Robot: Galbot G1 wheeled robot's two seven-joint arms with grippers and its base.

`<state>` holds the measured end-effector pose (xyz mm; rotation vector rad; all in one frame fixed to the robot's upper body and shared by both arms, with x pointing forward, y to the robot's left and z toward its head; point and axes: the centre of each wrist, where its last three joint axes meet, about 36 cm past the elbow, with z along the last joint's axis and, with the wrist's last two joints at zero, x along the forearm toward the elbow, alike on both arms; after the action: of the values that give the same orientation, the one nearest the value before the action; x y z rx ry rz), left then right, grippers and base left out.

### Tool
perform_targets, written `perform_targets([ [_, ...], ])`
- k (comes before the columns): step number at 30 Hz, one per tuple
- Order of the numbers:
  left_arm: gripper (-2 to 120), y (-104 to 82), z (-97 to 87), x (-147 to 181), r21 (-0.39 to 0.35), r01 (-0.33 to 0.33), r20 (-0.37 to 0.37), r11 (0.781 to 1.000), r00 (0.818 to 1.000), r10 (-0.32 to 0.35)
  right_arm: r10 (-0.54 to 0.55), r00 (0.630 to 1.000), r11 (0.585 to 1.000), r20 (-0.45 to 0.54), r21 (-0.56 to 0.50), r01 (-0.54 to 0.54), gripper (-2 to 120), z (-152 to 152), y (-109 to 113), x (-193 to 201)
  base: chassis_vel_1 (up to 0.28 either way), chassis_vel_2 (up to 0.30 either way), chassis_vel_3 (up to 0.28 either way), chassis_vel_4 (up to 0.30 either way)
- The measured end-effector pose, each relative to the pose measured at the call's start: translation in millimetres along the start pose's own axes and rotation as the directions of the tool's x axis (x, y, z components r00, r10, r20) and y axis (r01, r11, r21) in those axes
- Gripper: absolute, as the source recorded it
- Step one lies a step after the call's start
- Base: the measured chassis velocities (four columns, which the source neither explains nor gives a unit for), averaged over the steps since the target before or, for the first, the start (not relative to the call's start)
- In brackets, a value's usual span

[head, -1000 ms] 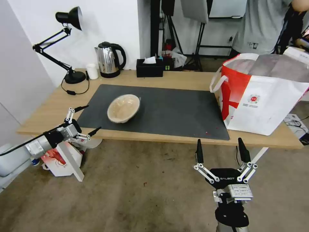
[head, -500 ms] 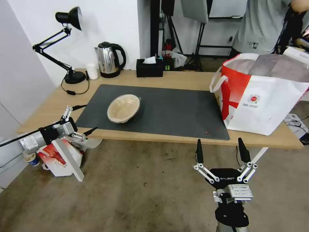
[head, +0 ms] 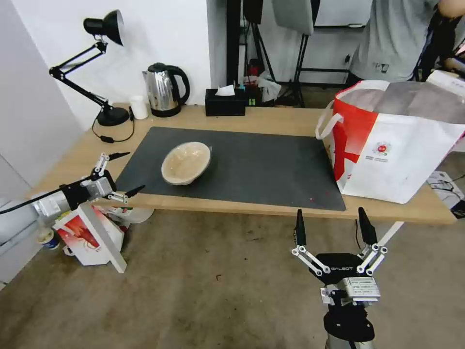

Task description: Pick up the trash from the table and place it into the takeout bag.

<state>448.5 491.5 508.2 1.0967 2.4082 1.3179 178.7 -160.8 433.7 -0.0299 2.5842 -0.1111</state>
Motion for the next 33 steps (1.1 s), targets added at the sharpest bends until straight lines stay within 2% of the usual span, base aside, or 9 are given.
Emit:
perform_targets([
  [17, 100, -2.2, -0.2, -12, -0.015, -0.001, 0.017, 1.0, 1.0, 0.002, 0.0, 1.0, 1.0, 0.0, 0.0, 0.0, 100, 0, 0, 0, 0.0, 0.0, 0.0, 0.0],
  [26, 100, 19.2, 0.2, -5, -0.032, -0.02, 0.001, 0.999, 1.0, 0.02, 0.0, 1.0, 1.0, 0.0, 0.0, 0.0, 100, 0, 0, 0, 0.0, 0.0, 0.0, 0.0],
  [33, 100, 7.4, 9.4, -23, -0.022, -0.024, 0.022, 0.999, 0.999, 0.024, 0.0, 1.0, 1.0, 0.0, 0.0, 0.0, 100, 0, 0, 0, 0.0, 0.0, 0.0, 0.0],
])
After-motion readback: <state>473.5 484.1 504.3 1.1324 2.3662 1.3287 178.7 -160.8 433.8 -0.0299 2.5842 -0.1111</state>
